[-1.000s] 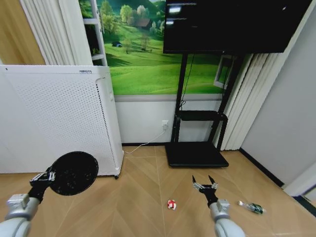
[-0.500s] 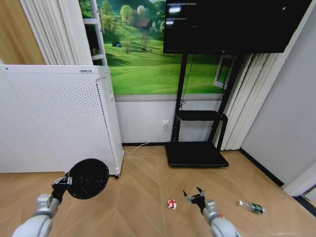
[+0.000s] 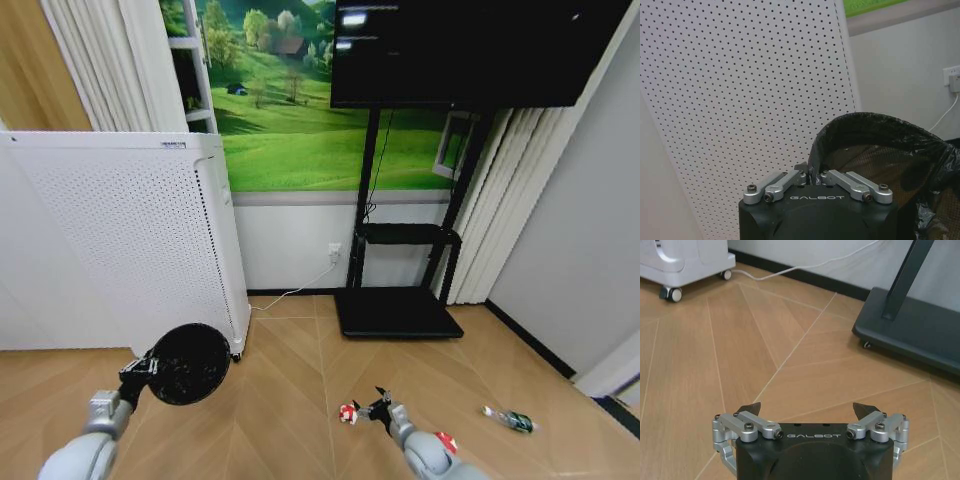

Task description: Pick up the trash bin and place the garbage on the floor into it.

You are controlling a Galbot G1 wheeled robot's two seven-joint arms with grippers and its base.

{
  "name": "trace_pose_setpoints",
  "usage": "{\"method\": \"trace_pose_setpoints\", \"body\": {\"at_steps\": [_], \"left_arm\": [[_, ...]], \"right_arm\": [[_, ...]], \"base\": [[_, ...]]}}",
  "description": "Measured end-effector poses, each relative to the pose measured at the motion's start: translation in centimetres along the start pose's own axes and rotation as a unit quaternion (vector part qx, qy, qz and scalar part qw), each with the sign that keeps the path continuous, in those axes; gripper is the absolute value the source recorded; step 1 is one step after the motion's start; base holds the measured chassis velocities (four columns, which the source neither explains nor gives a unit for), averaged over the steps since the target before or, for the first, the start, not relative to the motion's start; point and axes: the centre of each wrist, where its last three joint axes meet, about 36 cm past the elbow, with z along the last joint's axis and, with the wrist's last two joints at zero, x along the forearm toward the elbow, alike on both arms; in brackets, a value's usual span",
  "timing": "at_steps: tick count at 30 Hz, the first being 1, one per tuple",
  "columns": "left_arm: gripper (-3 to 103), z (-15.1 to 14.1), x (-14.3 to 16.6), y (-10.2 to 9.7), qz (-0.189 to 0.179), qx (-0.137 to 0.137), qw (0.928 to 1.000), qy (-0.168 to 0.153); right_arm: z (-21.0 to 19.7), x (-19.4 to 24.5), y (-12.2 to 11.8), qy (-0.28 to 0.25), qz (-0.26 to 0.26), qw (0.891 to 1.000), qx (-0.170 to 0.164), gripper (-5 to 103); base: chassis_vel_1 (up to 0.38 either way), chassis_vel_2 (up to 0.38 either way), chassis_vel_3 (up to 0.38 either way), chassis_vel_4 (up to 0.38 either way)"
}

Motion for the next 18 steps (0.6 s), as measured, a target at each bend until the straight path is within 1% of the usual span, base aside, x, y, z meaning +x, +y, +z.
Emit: {"method": "trace_pose_setpoints", "body": {"at_steps": [5,9,13,18], "left_arm": [[6,0.1,0.0,-0.8,0.007,-0.001,1.0000,0.000],[6,0.2,0.0,-1.0,0.008,-0.002,1.0000,0.000],[6,0.3,0.0,-1.4,0.010,-0.001,1.0000,0.001],[6,1.8,-0.2,-1.7,0.009,-0.003,0.9998,0.017]], "right_arm": [[1.5,-1.2,0.4,0.025,-0.007,1.000,0.017,100],[2.2,-1.7,0.6,0.035,-0.010,0.999,0.024,100],[3.1,-2.9,1.2,0.049,-0.016,0.998,0.038,100],[3.7,-5.0,2.3,0.060,-0.023,0.997,0.049,100]], "base": [[0.000,0.000,0.000,0.000],[0.000,0.000,0.000,0.000],[0.000,0.000,0.000,0.000],[0.000,0.000,0.000,0.000]]}}
